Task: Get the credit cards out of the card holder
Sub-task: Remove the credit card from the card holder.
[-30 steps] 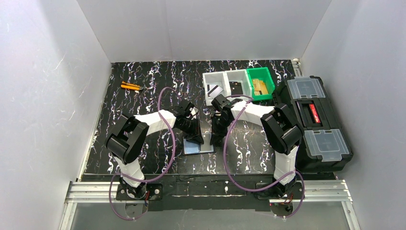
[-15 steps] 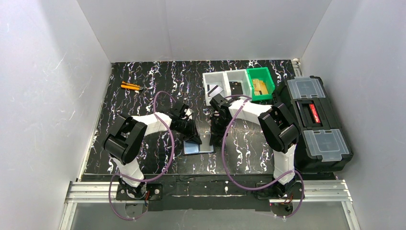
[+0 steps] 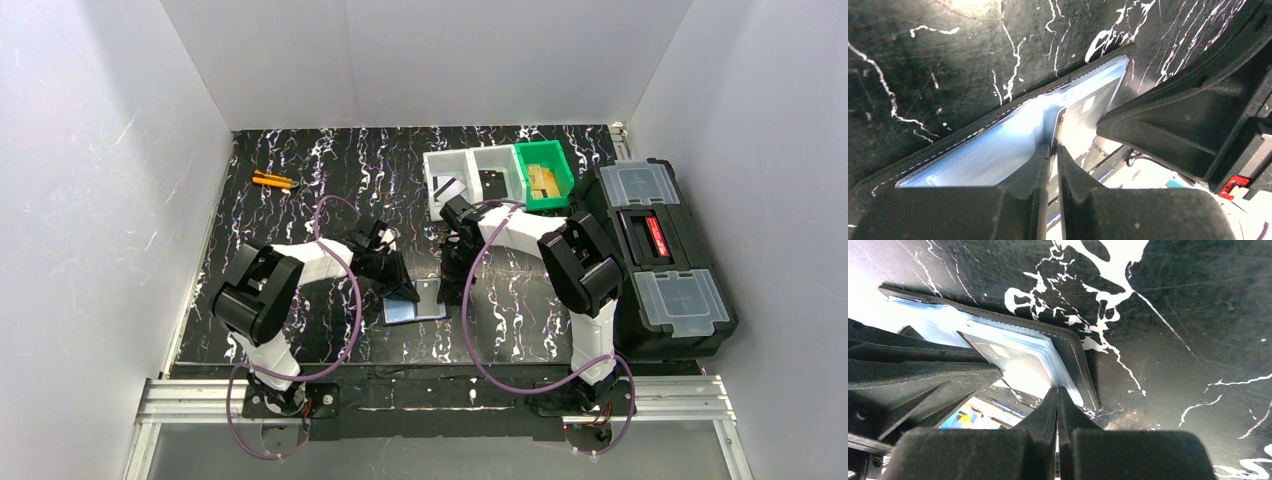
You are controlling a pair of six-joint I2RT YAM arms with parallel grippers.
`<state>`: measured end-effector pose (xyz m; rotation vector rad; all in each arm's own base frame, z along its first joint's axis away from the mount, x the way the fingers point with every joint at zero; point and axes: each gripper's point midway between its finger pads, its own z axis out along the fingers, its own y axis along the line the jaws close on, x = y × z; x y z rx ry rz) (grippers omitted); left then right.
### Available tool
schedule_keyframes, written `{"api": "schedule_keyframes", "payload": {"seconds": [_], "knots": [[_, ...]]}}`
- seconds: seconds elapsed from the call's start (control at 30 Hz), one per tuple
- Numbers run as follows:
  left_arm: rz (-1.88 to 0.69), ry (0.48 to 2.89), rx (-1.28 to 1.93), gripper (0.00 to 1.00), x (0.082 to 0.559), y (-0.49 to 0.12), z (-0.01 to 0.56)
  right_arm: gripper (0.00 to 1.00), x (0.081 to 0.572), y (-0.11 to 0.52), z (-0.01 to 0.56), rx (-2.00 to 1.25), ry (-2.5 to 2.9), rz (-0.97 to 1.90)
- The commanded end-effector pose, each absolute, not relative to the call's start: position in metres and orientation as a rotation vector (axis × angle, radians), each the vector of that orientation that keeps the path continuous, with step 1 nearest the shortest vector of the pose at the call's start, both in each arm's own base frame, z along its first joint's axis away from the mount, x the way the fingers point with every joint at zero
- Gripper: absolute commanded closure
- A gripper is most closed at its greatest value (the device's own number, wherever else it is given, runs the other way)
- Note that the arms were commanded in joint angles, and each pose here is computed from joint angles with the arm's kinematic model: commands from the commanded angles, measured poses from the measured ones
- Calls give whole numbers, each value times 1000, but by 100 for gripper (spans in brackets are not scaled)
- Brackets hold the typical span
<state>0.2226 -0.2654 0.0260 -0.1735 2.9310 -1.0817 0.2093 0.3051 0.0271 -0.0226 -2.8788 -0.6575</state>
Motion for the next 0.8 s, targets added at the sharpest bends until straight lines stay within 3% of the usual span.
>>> {"api": "schedule_keyframes", "payload": {"seconds": [0.0, 0.2, 0.57, 0.77], "knots": [[-1163, 2906, -183, 100, 216, -263, 41, 99, 223, 305, 2, -41, -2948, -607], [-1153, 2902, -191, 100, 218, -254, 43, 99, 223, 304, 2, -50, -2949, -606], [-1163, 2895, -194, 87, 219, -254, 44, 99, 223, 303, 2, -47, -2949, -614], [-1168, 2901, -215, 85, 219, -255, 42, 99, 223, 304, 2, -45, -2948, -616]]}}
